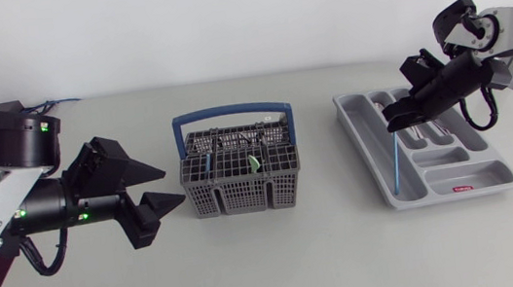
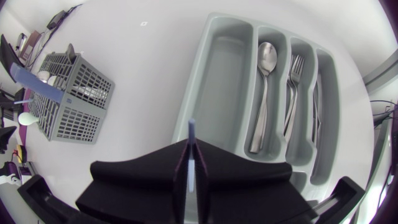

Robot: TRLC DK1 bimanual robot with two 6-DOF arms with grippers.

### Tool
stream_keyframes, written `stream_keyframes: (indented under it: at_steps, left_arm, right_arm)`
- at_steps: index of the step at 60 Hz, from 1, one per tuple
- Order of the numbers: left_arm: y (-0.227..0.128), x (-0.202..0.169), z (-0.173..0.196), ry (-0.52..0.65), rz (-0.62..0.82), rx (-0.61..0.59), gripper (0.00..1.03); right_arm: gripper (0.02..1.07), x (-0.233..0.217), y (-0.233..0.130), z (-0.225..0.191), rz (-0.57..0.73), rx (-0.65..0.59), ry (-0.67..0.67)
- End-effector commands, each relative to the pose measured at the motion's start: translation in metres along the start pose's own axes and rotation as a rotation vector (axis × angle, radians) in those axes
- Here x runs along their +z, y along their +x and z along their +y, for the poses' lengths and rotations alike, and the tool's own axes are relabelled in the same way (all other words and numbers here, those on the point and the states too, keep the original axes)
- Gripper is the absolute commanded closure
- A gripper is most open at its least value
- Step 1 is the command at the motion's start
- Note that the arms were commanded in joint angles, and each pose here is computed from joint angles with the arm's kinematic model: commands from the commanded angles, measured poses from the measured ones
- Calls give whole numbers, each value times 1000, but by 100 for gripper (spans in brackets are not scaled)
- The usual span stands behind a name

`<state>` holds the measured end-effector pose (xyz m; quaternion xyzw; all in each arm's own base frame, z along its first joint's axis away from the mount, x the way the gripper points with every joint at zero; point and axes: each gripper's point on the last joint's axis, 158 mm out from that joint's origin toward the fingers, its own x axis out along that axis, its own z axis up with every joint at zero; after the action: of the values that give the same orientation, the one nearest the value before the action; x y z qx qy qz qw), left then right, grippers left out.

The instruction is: Unload the cutlery basket into the drawer organizer.

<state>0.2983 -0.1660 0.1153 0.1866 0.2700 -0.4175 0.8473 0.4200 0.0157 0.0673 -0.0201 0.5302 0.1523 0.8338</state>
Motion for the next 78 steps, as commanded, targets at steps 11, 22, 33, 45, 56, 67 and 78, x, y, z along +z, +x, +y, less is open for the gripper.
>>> stream_keyframes:
  at_steps: [11,22,33,45,56,67,78]
  left_arm:
    - [-2,1,-6,33,-5,-13,7]
    - [-2,2,-5,38,-8,-10,7]
    - [-4,9,-3,51,-22,-6,7]
    - [0,26,3,62,-83,18,7]
    - [10,41,7,132,-189,60,10]
    - [24,35,7,247,-207,72,12]
    - [33,32,8,310,-204,74,12]
  right_arm:
    - [83,28,27,-13,-43,-25,37]
    - [38,43,38,-24,-77,-76,30]
    - [22,56,8,-17,-166,-106,-1]
    - [22,50,-23,12,-233,-85,-61]
    - [22,28,-33,56,-250,-17,-140]
    - [22,-2,-27,98,-237,35,-224]
    - [22,-16,-24,115,-241,57,-270]
